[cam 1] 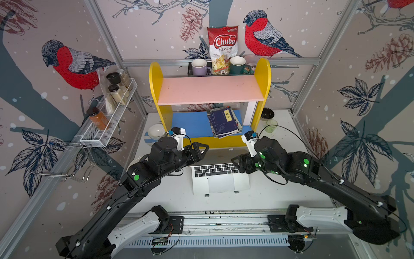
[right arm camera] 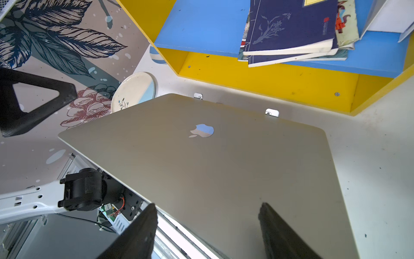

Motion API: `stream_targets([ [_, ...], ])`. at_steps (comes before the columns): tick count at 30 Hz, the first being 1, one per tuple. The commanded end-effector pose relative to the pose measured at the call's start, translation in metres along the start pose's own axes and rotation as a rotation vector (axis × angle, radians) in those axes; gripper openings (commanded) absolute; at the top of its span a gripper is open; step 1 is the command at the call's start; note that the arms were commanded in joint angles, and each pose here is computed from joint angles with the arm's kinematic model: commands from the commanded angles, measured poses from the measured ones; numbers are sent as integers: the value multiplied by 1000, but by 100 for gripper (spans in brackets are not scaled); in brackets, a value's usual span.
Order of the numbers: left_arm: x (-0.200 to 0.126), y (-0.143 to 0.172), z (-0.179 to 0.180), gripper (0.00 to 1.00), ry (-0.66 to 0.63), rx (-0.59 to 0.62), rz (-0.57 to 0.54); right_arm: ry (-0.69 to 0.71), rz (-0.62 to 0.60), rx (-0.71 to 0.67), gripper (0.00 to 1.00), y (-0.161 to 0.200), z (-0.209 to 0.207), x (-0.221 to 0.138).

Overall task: Close the laptop lid and set it aside
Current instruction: Close the lid of the laptop.

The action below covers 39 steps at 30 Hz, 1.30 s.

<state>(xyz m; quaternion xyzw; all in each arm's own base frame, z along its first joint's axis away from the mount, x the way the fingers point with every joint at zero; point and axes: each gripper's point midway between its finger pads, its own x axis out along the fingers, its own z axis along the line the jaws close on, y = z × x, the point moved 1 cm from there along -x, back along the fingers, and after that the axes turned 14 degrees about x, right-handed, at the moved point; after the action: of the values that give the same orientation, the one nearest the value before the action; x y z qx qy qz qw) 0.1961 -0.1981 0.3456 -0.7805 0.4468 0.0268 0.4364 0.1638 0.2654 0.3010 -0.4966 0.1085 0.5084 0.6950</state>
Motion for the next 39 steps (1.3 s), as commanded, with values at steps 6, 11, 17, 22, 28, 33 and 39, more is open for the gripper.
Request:
stream_targets([
  [6, 10, 13, -1, 80, -17, 18, 36, 6, 15, 20, 72, 14, -1, 4],
  [11, 8, 35, 18, 80, -65, 11, 86, 8, 17, 25, 72, 20, -3, 3],
  [17, -2, 55, 36, 80, -90, -18, 107, 10, 22, 20, 72, 27, -4, 3],
  [22, -3, 61, 40, 81, -92, -26, 115, 12, 25, 19, 72, 32, -4, 3],
  [28, 2, 68, 44, 81, -101, -24, 146, 12, 39, 23, 72, 43, -5, 8],
  [33, 3, 77, 51, 81, -115, -31, 169, 13, 49, 25, 73, 52, -7, 12],
  [39, 2, 88, 62, 81, -134, -50, 177, 15, 66, 28, 74, 62, -10, 18],
])
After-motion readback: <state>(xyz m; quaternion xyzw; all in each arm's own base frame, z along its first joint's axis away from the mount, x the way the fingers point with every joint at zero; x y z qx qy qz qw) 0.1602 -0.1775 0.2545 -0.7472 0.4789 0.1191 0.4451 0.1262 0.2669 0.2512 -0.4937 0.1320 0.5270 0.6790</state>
